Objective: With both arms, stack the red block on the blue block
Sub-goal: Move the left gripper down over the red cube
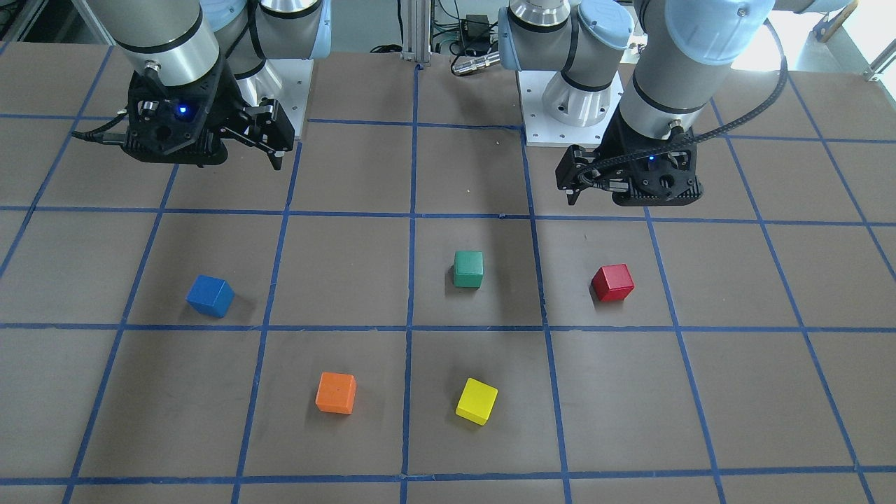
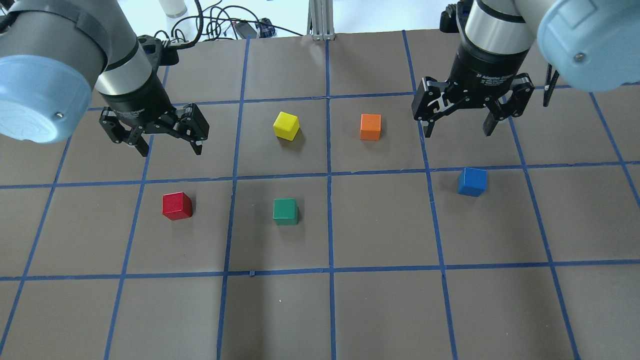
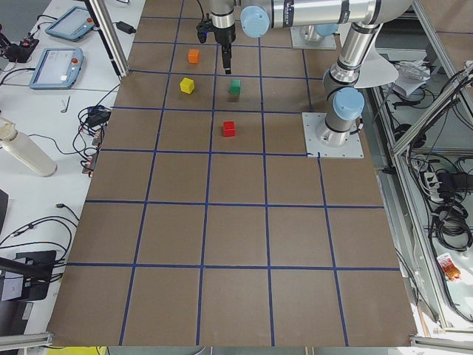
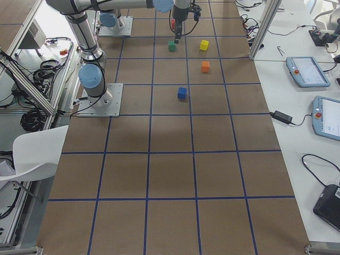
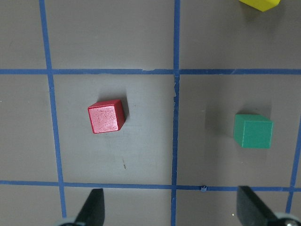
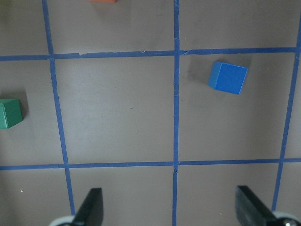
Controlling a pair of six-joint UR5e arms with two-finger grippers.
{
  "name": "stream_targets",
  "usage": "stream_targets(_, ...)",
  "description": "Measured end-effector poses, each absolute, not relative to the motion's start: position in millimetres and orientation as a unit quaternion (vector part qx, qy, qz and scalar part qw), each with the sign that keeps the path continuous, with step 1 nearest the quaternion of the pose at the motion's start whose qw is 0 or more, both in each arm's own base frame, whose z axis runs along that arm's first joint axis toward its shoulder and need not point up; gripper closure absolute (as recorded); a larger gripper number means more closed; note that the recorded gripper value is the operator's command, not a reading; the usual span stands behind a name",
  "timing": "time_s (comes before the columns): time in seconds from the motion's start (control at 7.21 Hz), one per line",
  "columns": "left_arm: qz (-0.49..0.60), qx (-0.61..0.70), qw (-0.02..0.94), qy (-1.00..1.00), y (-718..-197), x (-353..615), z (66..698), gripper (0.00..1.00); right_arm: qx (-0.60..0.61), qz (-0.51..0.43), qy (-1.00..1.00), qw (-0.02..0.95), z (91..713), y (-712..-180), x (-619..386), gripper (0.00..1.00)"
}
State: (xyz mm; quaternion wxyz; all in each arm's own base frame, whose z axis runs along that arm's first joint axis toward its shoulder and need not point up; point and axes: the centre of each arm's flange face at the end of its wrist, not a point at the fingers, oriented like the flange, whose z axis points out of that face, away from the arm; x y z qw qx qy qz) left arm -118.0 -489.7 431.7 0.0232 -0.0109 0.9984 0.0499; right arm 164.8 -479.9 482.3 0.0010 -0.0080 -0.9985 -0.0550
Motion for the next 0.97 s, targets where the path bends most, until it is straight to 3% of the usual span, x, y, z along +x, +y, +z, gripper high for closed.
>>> stream_targets(0.97,0.053,-0.071,0.026,0.996,-489.3,-24.8,312.0,0.00,-0.009,-0.061,-0.998,0.004,478.6,-478.6,164.2,0.00)
